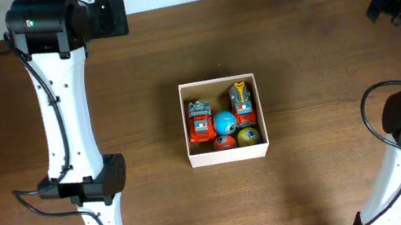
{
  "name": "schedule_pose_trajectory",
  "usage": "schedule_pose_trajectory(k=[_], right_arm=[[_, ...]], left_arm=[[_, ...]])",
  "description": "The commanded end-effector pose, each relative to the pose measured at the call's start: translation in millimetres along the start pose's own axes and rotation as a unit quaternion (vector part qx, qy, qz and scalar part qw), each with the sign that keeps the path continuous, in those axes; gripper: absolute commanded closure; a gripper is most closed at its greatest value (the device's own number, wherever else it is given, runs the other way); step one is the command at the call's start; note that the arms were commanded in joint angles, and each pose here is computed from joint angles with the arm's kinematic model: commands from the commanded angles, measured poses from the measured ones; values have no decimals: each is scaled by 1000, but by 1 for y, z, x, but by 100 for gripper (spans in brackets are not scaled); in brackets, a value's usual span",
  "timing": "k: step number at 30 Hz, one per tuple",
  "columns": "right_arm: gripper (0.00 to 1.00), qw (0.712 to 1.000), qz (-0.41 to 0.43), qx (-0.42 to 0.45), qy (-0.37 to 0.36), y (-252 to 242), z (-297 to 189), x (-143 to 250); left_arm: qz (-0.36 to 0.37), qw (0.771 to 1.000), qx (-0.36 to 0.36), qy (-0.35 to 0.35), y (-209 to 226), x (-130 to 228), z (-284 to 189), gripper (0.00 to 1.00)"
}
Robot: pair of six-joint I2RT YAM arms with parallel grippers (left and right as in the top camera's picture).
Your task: Pack container
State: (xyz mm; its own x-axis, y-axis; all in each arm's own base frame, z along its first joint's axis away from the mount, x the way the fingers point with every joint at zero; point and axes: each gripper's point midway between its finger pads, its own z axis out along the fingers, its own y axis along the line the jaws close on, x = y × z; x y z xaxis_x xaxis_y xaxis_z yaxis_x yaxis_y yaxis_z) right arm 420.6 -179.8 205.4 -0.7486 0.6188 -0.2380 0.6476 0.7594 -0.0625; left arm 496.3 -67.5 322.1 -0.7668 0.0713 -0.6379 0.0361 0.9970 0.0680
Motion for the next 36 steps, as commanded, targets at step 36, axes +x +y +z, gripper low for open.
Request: schedule_pose_trajectory(k=[36], right_arm=[[1,1000,3,-9,-28,0,-22,-3]], left_arm=[[-17,960,-28,-276,41,11,-86,1]])
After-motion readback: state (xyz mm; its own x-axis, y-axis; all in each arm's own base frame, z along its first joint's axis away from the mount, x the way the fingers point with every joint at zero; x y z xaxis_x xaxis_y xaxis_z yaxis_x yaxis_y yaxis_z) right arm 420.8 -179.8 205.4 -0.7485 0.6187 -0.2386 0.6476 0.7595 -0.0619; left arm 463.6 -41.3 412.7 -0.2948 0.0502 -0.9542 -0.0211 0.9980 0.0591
